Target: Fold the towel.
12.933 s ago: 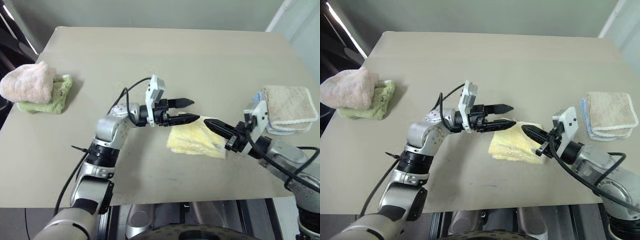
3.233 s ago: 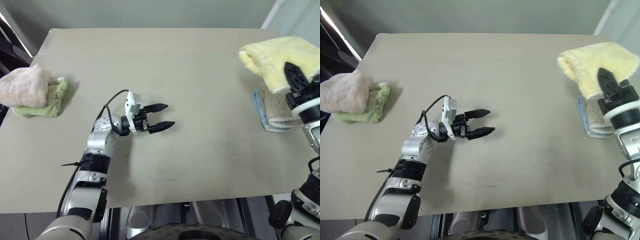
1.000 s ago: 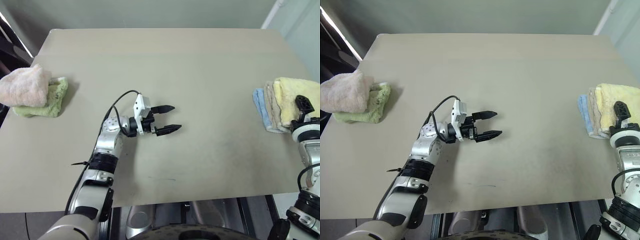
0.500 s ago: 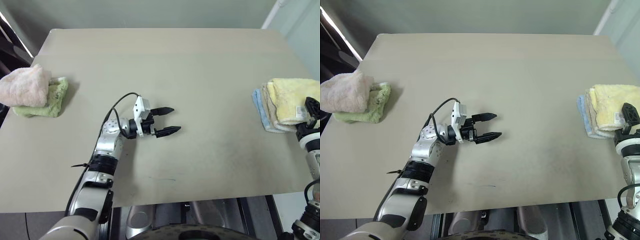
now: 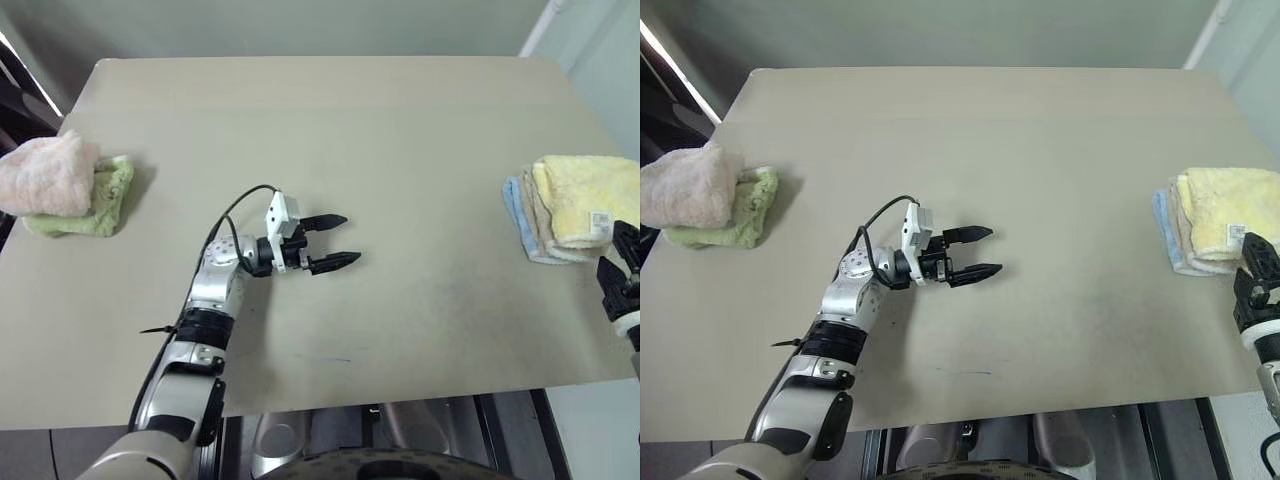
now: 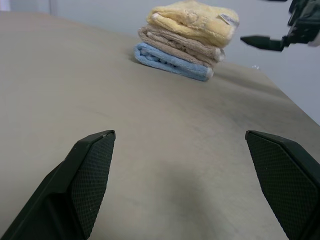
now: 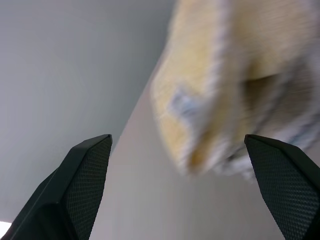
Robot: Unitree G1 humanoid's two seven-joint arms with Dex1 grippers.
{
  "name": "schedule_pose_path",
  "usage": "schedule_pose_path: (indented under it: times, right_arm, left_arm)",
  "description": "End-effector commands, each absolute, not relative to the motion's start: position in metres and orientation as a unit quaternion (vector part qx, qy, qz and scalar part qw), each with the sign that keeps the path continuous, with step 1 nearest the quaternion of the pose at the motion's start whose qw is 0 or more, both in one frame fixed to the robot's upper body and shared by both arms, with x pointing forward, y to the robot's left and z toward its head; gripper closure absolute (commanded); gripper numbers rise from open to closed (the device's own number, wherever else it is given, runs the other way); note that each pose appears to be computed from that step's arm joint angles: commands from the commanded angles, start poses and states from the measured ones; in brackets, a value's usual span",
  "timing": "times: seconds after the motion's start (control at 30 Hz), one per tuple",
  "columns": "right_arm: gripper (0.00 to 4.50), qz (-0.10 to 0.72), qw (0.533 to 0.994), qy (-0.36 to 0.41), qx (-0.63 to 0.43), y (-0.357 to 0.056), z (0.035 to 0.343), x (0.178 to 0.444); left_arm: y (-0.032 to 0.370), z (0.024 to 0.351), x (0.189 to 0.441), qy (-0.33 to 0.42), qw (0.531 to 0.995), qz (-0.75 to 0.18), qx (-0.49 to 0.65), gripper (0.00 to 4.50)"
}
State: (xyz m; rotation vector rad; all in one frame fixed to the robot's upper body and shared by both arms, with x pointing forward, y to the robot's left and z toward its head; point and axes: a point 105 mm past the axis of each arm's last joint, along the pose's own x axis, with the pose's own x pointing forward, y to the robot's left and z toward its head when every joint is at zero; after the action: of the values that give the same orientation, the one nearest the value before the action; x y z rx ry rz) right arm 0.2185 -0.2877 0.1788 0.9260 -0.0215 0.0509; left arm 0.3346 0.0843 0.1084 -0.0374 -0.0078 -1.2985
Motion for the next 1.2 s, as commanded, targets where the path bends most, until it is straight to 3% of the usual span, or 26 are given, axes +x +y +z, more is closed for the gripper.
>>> schedule_pose_path:
  times: [0.03, 0.13, 0.27, 0.5, 0.67, 1.1, 1.2]
  right_arm:
    - [0.02, 0.133, 0.921, 0.026, 0.365, -0.243, 0.192, 0.216]
    - [0.61, 0.188, 0.941, 0.046, 0.279, -0.219, 0.194, 0.218]
    - [1.99, 0.247, 0.957, 0.041, 0.146, -0.200, 0.200, 0.232]
    - [4.46, 0.316, 0.947, 0.041, 0.049, -0.183, 0.197, 0.245]
    - [4.46, 0.331, 0.942, 0.049, -0.004, -0.182, 0.186, 0.251]
    - [0.02, 0.422, 0.905, 0.037, -0.029, -0.164, 0.189, 0.247]
    - [0.02, 0.435, 0.900, 0.027, -0.027, -0.162, 0.193, 0.247]
  left_arm:
    - [0.088, 0.126, 0.334, -0.036, 0.794, -0.607, -0.010, 0.00]
    - [0.092, 0.130, 0.327, -0.038, 0.782, -0.622, -0.013, 0.00]
    - [0.099, 0.140, 0.320, -0.042, 0.773, -0.632, 0.010, 0.00]
    - [0.105, 0.148, 0.311, -0.042, 0.776, -0.629, 0.027, 0.00]
    - [0.113, 0.146, 0.310, -0.036, 0.785, -0.617, 0.036, 0.00]
    - [0.126, 0.147, 0.301, -0.026, 0.800, -0.598, 0.040, 0.00]
    - [0.129, 0.149, 0.294, -0.016, 0.800, -0.599, 0.031, 0.00]
